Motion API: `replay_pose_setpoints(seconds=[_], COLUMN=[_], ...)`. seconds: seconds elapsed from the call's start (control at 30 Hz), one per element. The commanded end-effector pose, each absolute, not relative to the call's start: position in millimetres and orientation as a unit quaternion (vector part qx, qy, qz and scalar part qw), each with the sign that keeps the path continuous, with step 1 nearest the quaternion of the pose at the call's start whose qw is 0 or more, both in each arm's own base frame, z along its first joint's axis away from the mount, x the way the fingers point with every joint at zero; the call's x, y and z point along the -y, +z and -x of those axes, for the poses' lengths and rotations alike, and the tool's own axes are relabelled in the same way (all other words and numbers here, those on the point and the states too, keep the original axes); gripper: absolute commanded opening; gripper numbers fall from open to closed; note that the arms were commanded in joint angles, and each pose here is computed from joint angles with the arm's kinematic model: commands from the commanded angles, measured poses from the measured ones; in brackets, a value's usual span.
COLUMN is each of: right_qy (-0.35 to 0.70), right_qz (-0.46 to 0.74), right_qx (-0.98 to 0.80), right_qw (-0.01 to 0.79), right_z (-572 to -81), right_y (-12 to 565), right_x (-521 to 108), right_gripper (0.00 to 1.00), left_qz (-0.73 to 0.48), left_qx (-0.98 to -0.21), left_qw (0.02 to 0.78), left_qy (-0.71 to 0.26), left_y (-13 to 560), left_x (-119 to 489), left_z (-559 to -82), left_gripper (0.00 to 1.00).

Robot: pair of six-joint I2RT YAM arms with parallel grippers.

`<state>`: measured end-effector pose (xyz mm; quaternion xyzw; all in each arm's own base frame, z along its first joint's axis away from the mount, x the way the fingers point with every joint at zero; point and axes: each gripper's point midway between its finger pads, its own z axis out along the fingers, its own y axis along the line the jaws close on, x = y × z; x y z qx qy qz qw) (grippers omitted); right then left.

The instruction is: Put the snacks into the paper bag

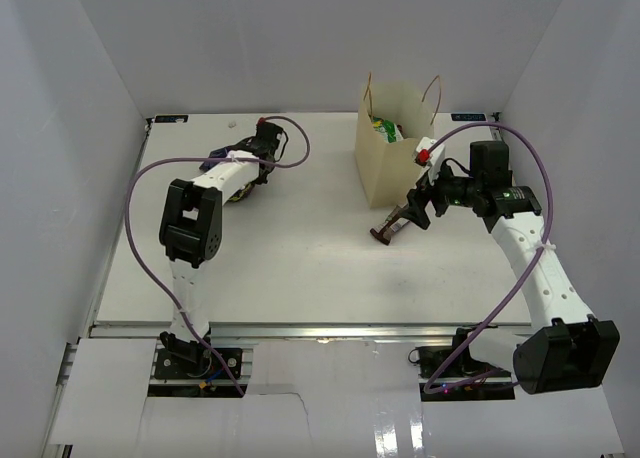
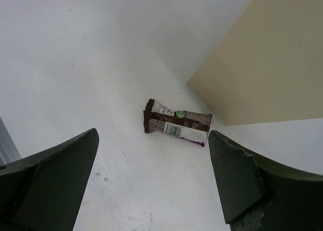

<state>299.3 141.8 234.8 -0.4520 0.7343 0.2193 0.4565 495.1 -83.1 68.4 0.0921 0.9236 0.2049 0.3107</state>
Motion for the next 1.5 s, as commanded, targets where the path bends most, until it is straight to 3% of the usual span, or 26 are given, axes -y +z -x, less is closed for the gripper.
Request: replay_pose_setpoints(seconds=[0.0,0.2,0.33,0.7,1.13,1.47], right_qy=[0.217,0.212,0.215,0.209,0.197,0.195], right_qz=[0.451,0.445,0.442,0.438,0.426,0.421], right_qx=[-0.721,-0.724,-0.724,-0.719,-0.729,-0.736], right_qw=[0.48,0.483,0.484,0.498,0.497,0.493], right_z=[-293.8,-291.0,-292.8,-296.1,-288.4,-285.1], right_y=[249.7,249.3,250.9,263.2,254.5,247.5], right_x=[-141.0,-136.3,-135.9,-132.8,-122.6,-119.0], right_gripper=[0.95,0.95,0.95,0.95,0.95,0.95], left_qz=[-0.07,-0.059,-0.053,-0.087,-0.166,-0.164], left_qx=[-0.925,-0.895,-0.835,-0.684,-0.527,-0.453], left_qw=[0.343,0.442,0.528,0.607,0.641,0.674], left_qy=[0.149,-0.02,-0.148,-0.395,-0.533,-0.56], left_y=[109.7,208.6,298.4,445.0,595.4,623.5], left_x=[95.6,141.4,166.6,227.2,312.5,352.2], left_z=[-491.6,-477.0,-444.3,-396.0,-377.5,-376.3], left_gripper=[0.16,0.03,0.01,0.0,0.0,0.0])
